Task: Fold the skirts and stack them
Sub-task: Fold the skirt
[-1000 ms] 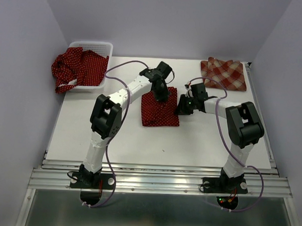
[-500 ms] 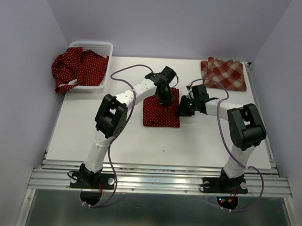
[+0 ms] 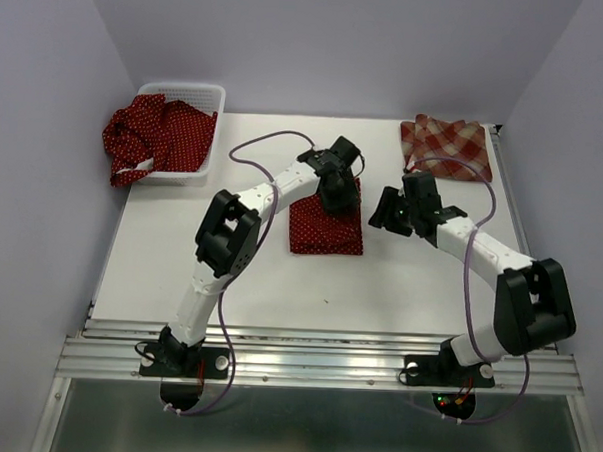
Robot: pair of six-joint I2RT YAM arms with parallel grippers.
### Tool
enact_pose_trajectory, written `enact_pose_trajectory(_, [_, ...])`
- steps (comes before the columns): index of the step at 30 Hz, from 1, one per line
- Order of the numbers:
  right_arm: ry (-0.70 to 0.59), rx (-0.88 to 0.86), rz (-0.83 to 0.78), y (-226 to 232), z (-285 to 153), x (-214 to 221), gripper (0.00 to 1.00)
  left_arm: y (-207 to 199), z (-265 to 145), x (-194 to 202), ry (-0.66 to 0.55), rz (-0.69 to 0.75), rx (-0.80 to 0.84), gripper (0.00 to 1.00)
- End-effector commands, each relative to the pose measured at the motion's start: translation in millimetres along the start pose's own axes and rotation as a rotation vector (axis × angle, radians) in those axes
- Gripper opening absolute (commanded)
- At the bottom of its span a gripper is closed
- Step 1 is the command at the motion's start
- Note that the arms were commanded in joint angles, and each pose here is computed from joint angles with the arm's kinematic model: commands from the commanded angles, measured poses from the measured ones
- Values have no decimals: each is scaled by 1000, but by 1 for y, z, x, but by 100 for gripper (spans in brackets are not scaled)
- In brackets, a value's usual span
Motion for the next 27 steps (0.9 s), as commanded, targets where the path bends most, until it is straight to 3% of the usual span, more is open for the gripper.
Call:
enact_pose_trajectory(1, [-101, 87, 29, -8, -25, -5, 61, -40, -39, -15, -94, 52, 139, 66])
enact_pose_trajectory(2, [-96, 95, 31, -9, -30, -2, 64, -44, -42, -15, -98, 61, 154, 87])
enact_pose_trajectory(3, [-104, 94, 31, -9, -34, -2, 66, -50, -48, -16, -108, 73, 175, 94])
enact_pose_trajectory(6, [-137, 82, 8, -10, -52, -2, 77, -56, -57, -18, -113, 96, 204, 96])
enact_pose_trajectory(8, [-157, 25, -25, -4, -66, -4, 96, -55, -61, -19, -128, 108, 198, 99])
enact_pose_trajectory(9, [-158, 2, -77, -2, -69, -5, 100, -55, -67, -21, -142, 111, 196, 99])
enact_pose_trajectory(15, [-73, -279, -211, 30, -75, -4, 100, -37, -107, -45, -278, 107, 153, 99])
enact_pose_trajectory(21, [8, -524, -306, 73, -61, -4, 100, 17, -147, -84, -422, 27, 59, 99])
enact_pose_trajectory(27, [49, -535, -344, 113, -11, -12, 100, 99, -147, -75, -426, -58, -90, 99])
Point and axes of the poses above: each gripper's point midway between its finger pads, its own z axis out along the fingers, its own y axis along the line the jaws close on, x = y × z, the point moved 7 cm from there along -z, back along the fingers, and after that the axes turned 6 degrees about z, right-handed, at the moved point
